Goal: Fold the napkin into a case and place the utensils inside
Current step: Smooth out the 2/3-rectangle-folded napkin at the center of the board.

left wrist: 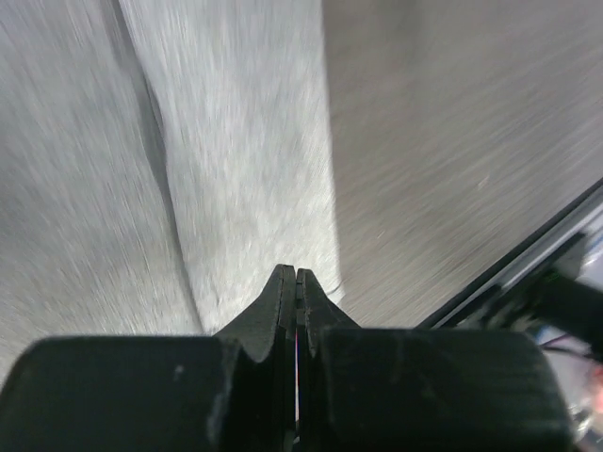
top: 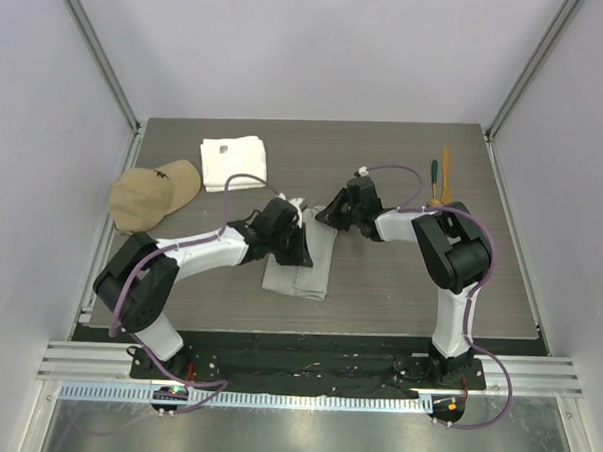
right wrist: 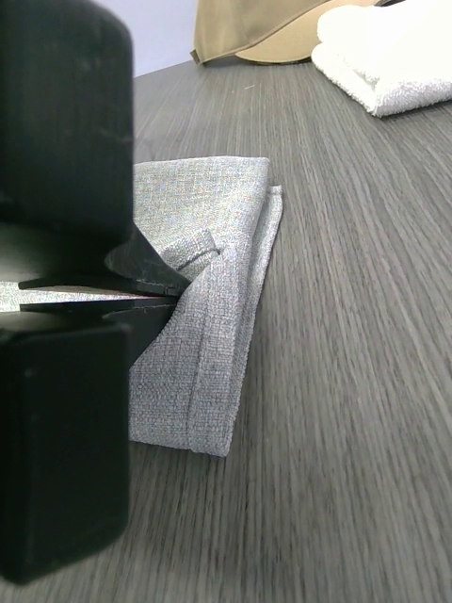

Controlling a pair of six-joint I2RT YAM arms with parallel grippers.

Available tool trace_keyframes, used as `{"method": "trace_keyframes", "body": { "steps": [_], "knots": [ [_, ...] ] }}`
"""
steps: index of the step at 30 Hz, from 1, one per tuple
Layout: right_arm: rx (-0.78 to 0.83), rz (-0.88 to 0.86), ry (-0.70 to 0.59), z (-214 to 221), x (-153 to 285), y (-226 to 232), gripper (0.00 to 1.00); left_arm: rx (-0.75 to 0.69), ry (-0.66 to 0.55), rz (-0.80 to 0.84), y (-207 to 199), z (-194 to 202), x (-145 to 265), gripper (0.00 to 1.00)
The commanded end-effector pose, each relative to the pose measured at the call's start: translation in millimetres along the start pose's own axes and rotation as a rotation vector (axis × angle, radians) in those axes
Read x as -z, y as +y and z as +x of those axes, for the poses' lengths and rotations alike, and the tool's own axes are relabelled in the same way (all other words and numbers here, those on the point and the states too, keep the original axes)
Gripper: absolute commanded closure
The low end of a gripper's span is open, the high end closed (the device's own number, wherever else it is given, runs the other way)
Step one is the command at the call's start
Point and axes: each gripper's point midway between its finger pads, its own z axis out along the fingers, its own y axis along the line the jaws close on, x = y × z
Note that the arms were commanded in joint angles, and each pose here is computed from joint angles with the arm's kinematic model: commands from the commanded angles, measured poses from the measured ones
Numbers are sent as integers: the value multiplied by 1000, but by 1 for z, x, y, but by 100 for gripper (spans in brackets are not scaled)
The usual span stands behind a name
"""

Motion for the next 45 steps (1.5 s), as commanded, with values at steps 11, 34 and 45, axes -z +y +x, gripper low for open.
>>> {"method": "trace_keyframes", "body": {
  "steps": [11,34,45],
  "knots": [
    [58,-1,57,2,3,13,87,101,-162,53,11,-139,-36,99],
    [320,-89,300,61,87,35,79,144,-82,-165,78,-127,-86,100],
    [174,-365,487,178,95,41,99,142,-80,-149,73,-131,-84,100]
  ]
}}
